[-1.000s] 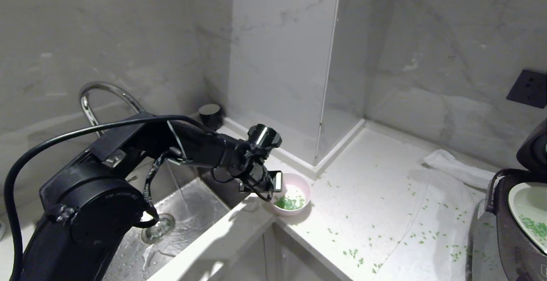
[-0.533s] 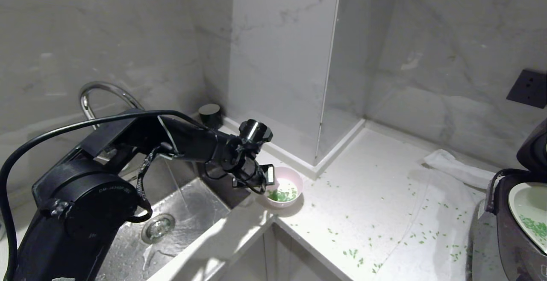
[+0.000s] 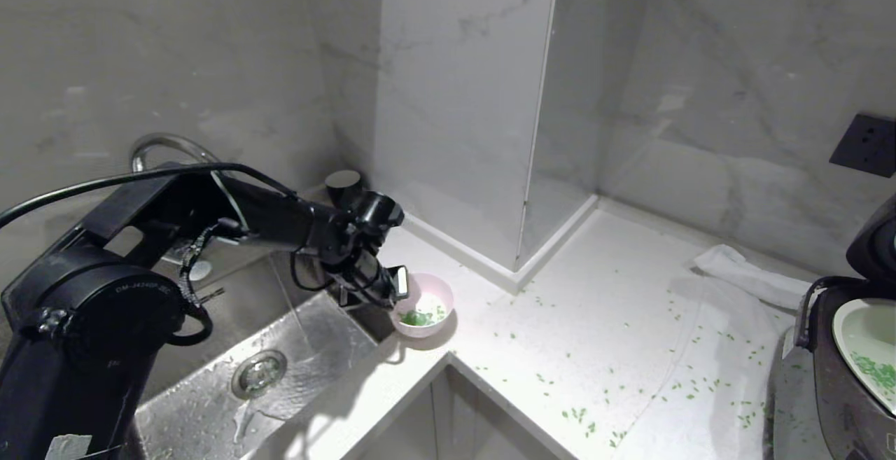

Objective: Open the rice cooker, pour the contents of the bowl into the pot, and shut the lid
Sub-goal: Fill a bowl with water from the tap

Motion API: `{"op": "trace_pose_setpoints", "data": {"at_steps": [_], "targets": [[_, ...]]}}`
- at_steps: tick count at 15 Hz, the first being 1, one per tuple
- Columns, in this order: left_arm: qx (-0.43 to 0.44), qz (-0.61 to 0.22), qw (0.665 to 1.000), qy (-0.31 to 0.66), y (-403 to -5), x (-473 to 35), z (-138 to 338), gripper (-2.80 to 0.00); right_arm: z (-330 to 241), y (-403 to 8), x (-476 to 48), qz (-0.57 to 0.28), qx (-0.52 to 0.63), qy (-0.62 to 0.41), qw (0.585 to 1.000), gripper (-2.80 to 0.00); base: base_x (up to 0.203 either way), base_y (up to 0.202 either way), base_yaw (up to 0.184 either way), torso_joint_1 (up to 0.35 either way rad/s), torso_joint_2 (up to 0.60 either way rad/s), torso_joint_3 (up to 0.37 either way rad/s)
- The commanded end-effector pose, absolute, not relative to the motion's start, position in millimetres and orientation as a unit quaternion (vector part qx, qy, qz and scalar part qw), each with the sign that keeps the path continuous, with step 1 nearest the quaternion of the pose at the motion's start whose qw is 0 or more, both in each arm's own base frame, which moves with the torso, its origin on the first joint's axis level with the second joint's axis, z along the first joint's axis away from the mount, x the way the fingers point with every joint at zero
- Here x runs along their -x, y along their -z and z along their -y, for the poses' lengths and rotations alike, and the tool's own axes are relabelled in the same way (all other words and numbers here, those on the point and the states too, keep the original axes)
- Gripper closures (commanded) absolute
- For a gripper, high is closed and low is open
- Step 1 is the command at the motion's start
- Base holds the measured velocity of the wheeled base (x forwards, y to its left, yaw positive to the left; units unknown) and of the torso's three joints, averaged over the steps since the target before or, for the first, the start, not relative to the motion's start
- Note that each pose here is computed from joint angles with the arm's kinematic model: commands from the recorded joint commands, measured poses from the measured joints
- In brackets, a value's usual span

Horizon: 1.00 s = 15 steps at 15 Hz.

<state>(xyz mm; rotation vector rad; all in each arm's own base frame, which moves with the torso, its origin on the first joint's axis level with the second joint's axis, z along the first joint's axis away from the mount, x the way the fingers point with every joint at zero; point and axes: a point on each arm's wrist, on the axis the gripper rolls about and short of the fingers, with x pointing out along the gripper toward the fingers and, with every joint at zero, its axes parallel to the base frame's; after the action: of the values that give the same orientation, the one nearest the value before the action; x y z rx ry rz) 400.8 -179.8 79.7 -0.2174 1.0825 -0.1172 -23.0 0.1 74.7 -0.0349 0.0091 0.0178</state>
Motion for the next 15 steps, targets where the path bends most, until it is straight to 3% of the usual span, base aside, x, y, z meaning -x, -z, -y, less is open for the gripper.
{"op": "trace_pose_setpoints", "data": {"at_steps": [1, 8, 15], "targets": [[0.124, -0.516, 0.847, 0.034, -84.9, -403.3, 151.5, 0.00, -0.1, -74.6, 22.9, -0.005, 0.018, -0.009, 1.000, 0.00, 0.000, 0.000, 0.000, 0.000, 0.00, 0.000], [0.192, -0.500, 0.844, -0.040, -92.8, -420.5, 53.7, 0.00, -0.1, -74.6, 22.9, -0.005, 0.018, -0.009, 1.000, 0.00, 0.000, 0.000, 0.000, 0.000, 0.00, 0.000], [0.228, -0.477, 0.842, -0.108, -75.1, -434.5, -18.3, 0.00, -0.1, -74.6, 22.9, -0.005, 0.018, -0.009, 1.000, 0.00, 0.000, 0.000, 0.000, 0.000, 0.00, 0.000]]}}
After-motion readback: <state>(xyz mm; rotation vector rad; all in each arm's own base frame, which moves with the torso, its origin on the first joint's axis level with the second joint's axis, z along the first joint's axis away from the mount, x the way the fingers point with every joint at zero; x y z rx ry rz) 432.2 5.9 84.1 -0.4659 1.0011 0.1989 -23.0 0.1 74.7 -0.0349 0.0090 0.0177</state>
